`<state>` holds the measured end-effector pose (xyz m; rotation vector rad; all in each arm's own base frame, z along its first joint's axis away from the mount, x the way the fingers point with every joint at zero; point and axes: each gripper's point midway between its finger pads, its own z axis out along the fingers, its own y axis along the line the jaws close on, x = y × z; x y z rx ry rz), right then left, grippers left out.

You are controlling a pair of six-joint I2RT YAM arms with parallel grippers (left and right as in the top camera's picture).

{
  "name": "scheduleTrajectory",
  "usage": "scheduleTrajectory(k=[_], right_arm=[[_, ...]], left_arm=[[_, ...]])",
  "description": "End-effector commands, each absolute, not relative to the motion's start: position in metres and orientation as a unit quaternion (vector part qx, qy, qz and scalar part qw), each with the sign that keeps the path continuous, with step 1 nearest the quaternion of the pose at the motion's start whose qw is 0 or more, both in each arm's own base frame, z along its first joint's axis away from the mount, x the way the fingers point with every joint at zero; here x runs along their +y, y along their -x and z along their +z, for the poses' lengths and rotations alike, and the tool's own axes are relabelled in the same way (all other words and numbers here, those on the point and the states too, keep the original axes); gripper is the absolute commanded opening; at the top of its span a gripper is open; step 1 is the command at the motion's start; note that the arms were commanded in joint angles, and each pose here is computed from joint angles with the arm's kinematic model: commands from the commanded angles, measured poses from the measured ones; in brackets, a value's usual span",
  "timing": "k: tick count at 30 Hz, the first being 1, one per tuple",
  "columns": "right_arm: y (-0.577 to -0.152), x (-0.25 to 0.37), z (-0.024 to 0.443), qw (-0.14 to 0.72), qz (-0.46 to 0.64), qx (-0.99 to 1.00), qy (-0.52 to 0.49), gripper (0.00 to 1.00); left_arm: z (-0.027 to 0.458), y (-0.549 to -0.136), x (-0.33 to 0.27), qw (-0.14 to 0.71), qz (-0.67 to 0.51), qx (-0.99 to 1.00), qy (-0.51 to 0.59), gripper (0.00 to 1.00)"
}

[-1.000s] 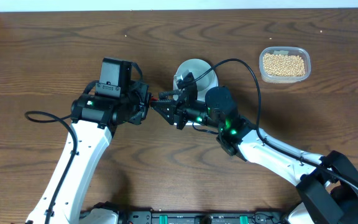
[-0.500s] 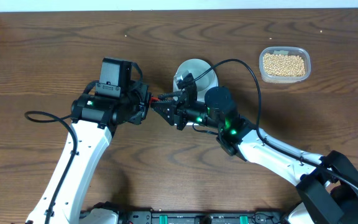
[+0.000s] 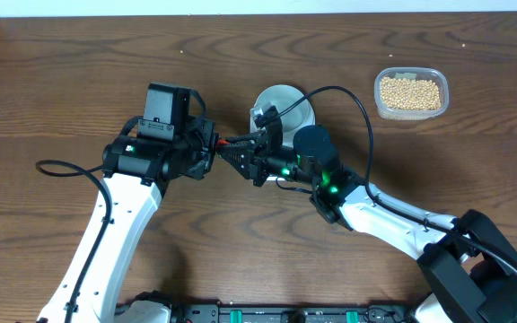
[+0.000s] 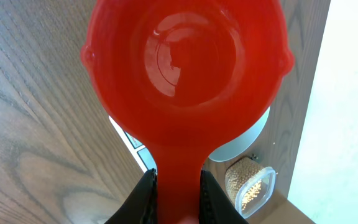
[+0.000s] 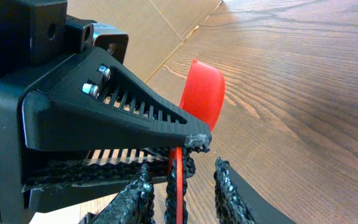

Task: Scoop item into bowl and weigh 50g on scale
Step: 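Close the right gripper on the scoop handle beside the left gripper, then release the left gripper and carry the scoop right toward the bean tub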

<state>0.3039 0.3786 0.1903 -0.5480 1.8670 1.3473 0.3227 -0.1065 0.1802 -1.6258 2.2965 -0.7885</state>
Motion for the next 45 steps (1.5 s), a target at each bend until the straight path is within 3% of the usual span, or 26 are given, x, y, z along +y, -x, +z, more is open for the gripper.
scheduleTrajectory(k=[1,9,19,26,28,29,30,33,39,45], right_arm=[[-0.304,0.383,0.200,0.381,0.535,0.722,0.217,0.30],[-0.305,0.384,0.205,0.391,0.539,0.714,0.217,0.23],[-0.304,0.384,0.205,0.388,0.540,0.715,0.215,0.01],[-0.296,0.386,0.206,0.366,0.557,0.711,0.223,0.01],[-0.294,0.387,0.206,0.363,0.560,0.710,0.227,0.01],[-0.295,0.386,0.206,0.363,0.559,0.710,0.226,0.01],[-0.297,0.384,0.206,0.364,0.559,0.711,0.224,0.01],[-0.302,0.378,0.207,0.362,0.561,0.711,0.222,0.01],[-0.319,0.354,0.208,0.348,0.572,0.713,0.209,0.01],[-0.335,0.325,0.218,0.358,0.561,0.721,0.192,0.01]], left_arm=[[0.191,-0.327,-0.110,0.115,-0.281,0.779,0.548,0.07],[0.191,-0.327,-0.110,0.116,-0.280,0.782,0.544,0.07],[0.191,-0.327,-0.110,0.117,-0.280,0.782,0.544,0.07],[0.192,-0.329,-0.110,0.125,-0.280,0.793,0.526,0.07],[0.193,-0.330,-0.110,0.132,-0.281,0.801,0.511,0.17],[0.194,-0.331,-0.111,0.137,-0.283,0.807,0.500,0.36],[0.196,-0.333,-0.112,0.144,-0.286,0.815,0.483,0.48],[0.205,-0.338,-0.117,0.171,-0.298,0.838,0.424,0.70],[0.236,-0.335,-0.117,0.244,-0.307,0.863,0.318,0.84],[0.280,-0.319,-0.110,0.345,-0.291,0.872,0.189,0.84]])
